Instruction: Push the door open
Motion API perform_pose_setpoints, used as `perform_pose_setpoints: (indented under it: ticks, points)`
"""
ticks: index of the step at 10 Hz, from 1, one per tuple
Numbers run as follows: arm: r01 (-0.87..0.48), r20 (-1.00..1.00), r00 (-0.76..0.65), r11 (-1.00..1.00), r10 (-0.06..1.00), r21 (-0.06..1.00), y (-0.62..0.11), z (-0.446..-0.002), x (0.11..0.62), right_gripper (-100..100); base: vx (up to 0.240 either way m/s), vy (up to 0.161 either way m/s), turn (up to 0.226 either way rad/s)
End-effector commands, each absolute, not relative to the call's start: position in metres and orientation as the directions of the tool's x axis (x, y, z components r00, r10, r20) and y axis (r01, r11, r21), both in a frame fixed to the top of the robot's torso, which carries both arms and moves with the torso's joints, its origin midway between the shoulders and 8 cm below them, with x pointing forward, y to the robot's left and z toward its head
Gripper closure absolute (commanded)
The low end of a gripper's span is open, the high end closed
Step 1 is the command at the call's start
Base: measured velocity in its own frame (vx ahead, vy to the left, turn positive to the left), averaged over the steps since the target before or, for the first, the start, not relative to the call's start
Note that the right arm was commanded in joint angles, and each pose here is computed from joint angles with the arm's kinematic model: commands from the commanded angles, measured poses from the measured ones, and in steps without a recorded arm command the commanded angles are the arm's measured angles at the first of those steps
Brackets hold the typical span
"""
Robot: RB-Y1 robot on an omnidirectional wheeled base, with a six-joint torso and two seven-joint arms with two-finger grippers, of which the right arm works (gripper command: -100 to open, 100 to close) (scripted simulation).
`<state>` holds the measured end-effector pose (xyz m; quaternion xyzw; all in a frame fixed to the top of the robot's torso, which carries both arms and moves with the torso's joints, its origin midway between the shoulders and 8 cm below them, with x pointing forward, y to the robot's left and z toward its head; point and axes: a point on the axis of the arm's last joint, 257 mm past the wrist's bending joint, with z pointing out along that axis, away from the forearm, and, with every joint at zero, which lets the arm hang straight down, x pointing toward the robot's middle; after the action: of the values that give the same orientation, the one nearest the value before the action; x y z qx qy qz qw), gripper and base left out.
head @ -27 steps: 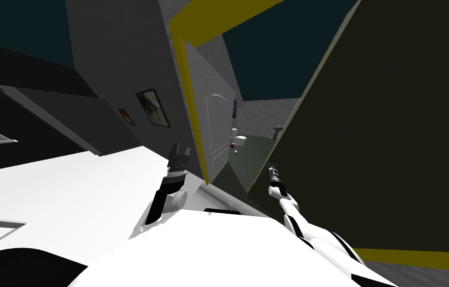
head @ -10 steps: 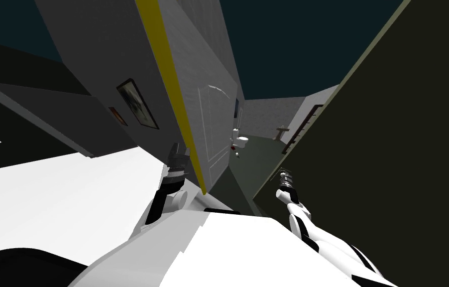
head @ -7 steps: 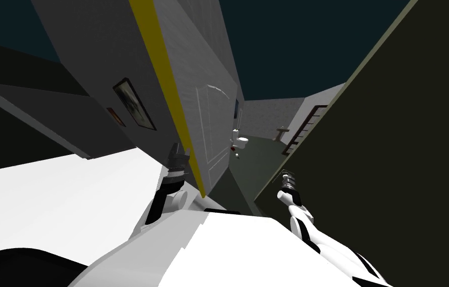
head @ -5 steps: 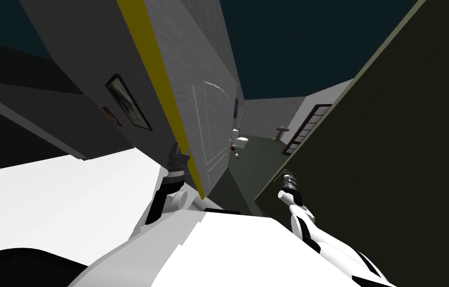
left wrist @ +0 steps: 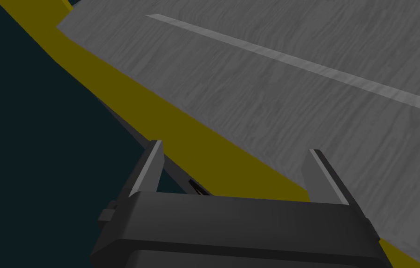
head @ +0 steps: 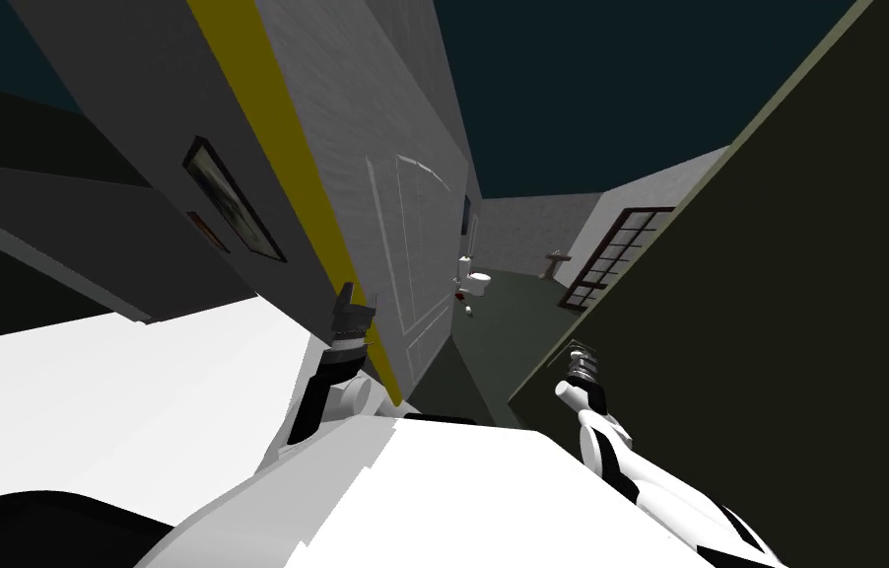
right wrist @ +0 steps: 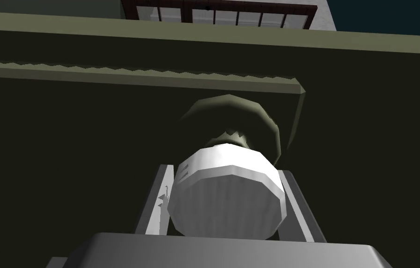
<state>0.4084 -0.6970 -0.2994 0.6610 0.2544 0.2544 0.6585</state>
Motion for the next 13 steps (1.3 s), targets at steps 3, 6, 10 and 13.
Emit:
perform_pose_setpoints:
  ticks: [3, 6, 10, 13]
  points:
    - [0.006, -0.002, 0.754, -0.004, 0.657, 1.000, -0.7046, -0.2985, 0.4016, 100, 0.104, -0.025, -0.001]
    - [-0.009, 0.001, 0.780, 0.009, 0.625, 1.000, -0.7091, -0.2925, 0.3993, 100, 0.043, -0.171, -0.018]
    - [-0.009, 0.001, 0.792, 0.009, 0.610, 1.000, -0.7079, -0.2918, 0.4011, -100, 0.051, -0.110, -0.072]
    - [-0.006, 0.001, 0.792, 0.007, 0.611, 1.000, -0.7054, -0.2931, 0.4036, -100, -0.075, 0.209, -0.017]
